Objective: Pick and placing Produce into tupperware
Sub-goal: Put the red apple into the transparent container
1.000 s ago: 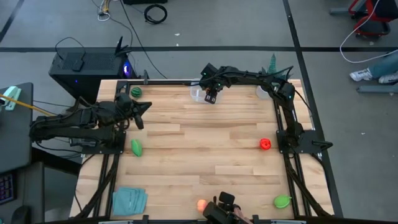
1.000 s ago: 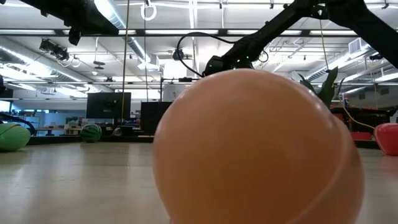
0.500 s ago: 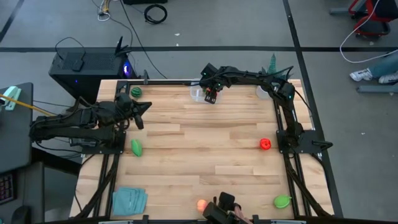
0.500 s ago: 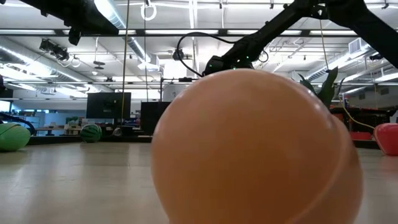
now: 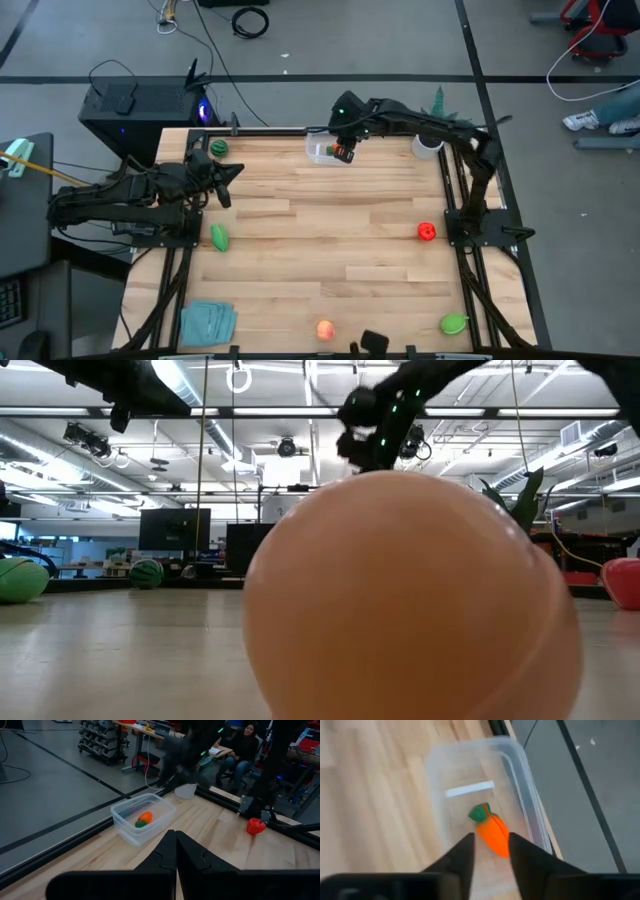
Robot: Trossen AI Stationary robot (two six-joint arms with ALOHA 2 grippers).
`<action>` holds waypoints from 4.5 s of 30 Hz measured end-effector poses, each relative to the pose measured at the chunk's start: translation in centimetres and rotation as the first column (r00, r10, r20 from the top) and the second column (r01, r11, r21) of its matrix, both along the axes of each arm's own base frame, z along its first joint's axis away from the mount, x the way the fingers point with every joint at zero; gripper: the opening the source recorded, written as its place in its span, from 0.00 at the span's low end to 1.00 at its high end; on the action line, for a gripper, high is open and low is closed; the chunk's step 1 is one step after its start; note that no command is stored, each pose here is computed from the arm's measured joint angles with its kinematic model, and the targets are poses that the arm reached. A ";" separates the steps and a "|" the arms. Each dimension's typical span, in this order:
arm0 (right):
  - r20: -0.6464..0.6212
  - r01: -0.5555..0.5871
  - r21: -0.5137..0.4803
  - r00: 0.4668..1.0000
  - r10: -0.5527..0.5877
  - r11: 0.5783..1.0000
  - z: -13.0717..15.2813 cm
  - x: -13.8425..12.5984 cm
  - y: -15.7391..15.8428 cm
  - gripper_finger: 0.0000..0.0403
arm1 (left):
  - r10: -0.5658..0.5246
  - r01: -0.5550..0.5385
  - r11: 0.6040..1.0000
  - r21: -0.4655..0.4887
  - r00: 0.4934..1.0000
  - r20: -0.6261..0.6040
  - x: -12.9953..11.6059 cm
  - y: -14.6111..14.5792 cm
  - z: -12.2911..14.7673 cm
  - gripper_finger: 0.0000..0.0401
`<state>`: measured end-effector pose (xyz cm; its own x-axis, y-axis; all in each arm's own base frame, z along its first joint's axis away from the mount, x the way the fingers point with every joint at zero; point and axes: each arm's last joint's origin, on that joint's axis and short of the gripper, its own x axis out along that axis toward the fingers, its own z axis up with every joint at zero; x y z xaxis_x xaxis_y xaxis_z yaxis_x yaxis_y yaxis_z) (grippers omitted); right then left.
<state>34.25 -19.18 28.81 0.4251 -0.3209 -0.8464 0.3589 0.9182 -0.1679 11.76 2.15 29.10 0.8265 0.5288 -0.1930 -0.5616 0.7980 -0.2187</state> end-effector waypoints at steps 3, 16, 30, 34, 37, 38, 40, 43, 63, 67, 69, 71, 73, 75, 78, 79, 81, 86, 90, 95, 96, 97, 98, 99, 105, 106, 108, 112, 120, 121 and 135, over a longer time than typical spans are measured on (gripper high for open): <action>0.033 -0.037 0.027 0.999 0.036 0.999 2.0 -0.6 2.1 0.11 | 0.000 0.000 1.000 0.000 1.000 -0.001 0.0 0.0 0.0 0.02; 0.132 -0.198 0.052 0.973 0.190 0.979 8.4 -4.1 11.0 0.02 | 0.004 -0.006 1.000 -0.025 0.999 -0.053 -0.3 0.0 2.3 0.01; -0.274 0.393 0.341 0.911 -0.310 0.854 7.7 -9.2 17.9 0.02 | 0.003 -0.006 1.000 -0.027 0.993 -0.117 1.3 0.1 3.6 0.01; -0.297 0.388 0.379 0.911 -0.287 0.840 7.2 -9.2 19.4 0.02 | 0.001 -0.005 1.000 -0.028 0.992 -0.126 1.5 0.1 3.5 0.02; -0.332 0.386 0.385 0.906 -0.264 0.839 7.1 -9.5 19.9 0.03 | -0.032 0.028 0.999 -0.026 0.990 -0.135 1.7 0.0 3.4 0.02; -0.331 0.383 0.384 0.907 -0.262 0.840 7.1 -9.5 20.0 0.03 | -0.044 0.041 0.999 -0.026 0.989 -0.139 1.7 0.0 3.4 0.01; -0.328 0.380 0.385 0.908 -0.260 0.841 7.1 -9.5 20.0 0.05 | -0.063 0.060 0.998 -0.030 0.988 -0.138 1.7 -0.1 3.4 0.01; -0.329 0.361 0.389 0.914 -0.238 0.847 7.1 -9.5 20.0 0.11 | -0.072 0.068 0.997 -0.033 0.988 -0.137 1.7 -0.1 3.4 0.02; -0.320 0.228 0.373 0.942 -0.106 0.899 6.7 -12.7 19.9 0.68 | -0.065 0.060 0.997 -0.053 0.991 -0.113 1.7 -0.1 3.5 0.02; -0.381 0.310 0.402 0.912 -0.150 0.862 4.6 -15.9 20.0 0.69 | -0.065 0.059 0.997 -0.053 0.991 -0.113 1.7 -0.1 3.5 0.03; -0.404 0.321 0.406 0.903 -0.147 0.856 3.6 -17.1 20.0 0.69 | -0.065 0.059 0.997 -0.053 0.992 -0.112 1.7 -0.1 3.5 0.01; -0.421 0.314 0.400 0.897 -0.132 0.861 2.7 -18.0 19.9 0.69 | -0.064 0.058 0.997 -0.056 0.992 -0.106 1.8 -0.1 3.6 0.01; -0.445 0.320 0.391 0.886 -0.127 0.863 1.8 -18.7 19.9 0.69 | -0.059 0.053 0.996 -0.071 0.994 -0.094 1.8 -0.1 3.6 0.02; -0.470 0.331 0.382 0.874 -0.127 0.863 1.0 -19.1 19.9 0.69 | -0.060 0.053 0.996 -0.070 0.993 -0.098 1.8 -0.1 3.6 0.04; -0.502 0.332 0.375 0.858 -0.112 0.865 0.0 -19.4 19.9 0.69 | -0.088 0.085 0.996 -0.032 0.988 -0.126 1.8 -0.1 3.5 0.03; -0.510 0.327 0.372 0.854 -0.102 0.869 -0.3 -19.4 19.9 0.69 | -0.115 0.114 0.993 -0.018 0.984 -0.138 1.8 -0.2 3.5 0.02; -0.522 0.312 0.369 0.849 -0.082 0.875 -0.7 -19.5 19.9 0.68 | -0.158 0.158 0.987 -0.010 0.976 -0.149 1.9 -0.3 3.5 0.01; -0.527 0.266 0.373 0.849 -0.033 0.889 -1.1 -19.5 19.9 0.68 | -0.203 0.201 0.979 -0.023 0.968 -0.146 1.9 -0.4 3.5 0.03; -0.518 0.238 0.378 0.855 -0.009 0.895 -1.1 -19.5 19.9 0.68 | -0.205 0.204 0.979 -0.022 0.968 -0.147 1.9 -0.4 3.5 0.02; -0.518 0.235 0.378 0.856 -0.006 0.895 -1.1 -19.5 19.9 0.68 | -0.205 0.203 0.979 -0.024 0.968 -0.146 1.9 -0.4 3.5 0.03; -0.518 0.235 0.378 0.856 -0.006 0.895 -1.1 -19.5 19.9 0.68 | -0.204 0.203 0.979 -0.024 0.968 -0.146 1.9 -0.4 3.5 0.04; -0.518 0.237 0.378 0.855 -0.008 0.895 -1.1 -19.5 19.9 0.68 | -0.204 0.203 0.979 -0.024 0.968 -0.146 1.9 -0.4 3.5 0.06; -0.518 0.240 0.378 0.855 -0.011 0.894 -1.1 -19.5 19.9 0.68 | -0.204 0.203 0.979 -0.024 0.968 -0.146 1.9 -0.4 3.5 0.07; -0.517 0.241 0.378 0.856 -0.012 0.894 -1.1 -19.5 19.9 0.68 | -0.204 0.203 0.979 -0.024 0.968 -0.146 1.9 -0.4 3.5 0.08; -0.460 0.216 0.394 0.888 -0.012 0.893 -1.1 -18.8 19.9 0.68 | -0.204 0.203 0.979 -0.024 0.968 -0.145 1.9 -0.4 3.5 0.12; -0.443 0.208 0.394 0.897 -0.014 0.895 -1.1 -18.6 19.9 0.68 | -0.204 0.203 0.979 -0.025 0.968 -0.145 1.9 -0.4 3.5 0.13; -0.405 0.193 0.398 0.914 -0.016 0.897 -1.1 -18.2 19.9 0.68 | -0.204 0.203 0.979 -0.025 0.968 -0.145 1.9 -0.4 3.5 0.13; -0.370 0.177 0.406 0.929 -0.016 0.897 -1.1 -17.9 19.9 0.68 | -0.204 0.203 0.979 -0.024 0.968 -0.145 1.9 -0.4 3.5 0.13; -0.440 0.272 0.391 0.895 -0.081 0.879 -3.9 -18.3 20.0 0.68 | -0.204 0.203 0.979 -0.024 0.968 -0.144 1.9 -0.4 3.5 0.13; -0.455 0.281 0.388 0.887 -0.083 0.878 -4.5 -18.5 20.0 0.68 | -0.204 0.203 0.979 -0.024 0.968 -0.144 1.9 -0.4 3.5 0.13; -0.450 0.234 0.410 0.892 -0.028 0.881 -5.6 -18.5 20.0 0.68 | -0.204 0.203 0.979 -0.025 0.968 -0.144 1.9 -0.4 3.5 0.13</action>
<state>15.74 0.87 23.22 -0.0223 0.1049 -0.9942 0.4708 0.8784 0.0822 13.65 1.72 32.64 0.8795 0.3499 -0.3227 -0.4138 0.8970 -0.1552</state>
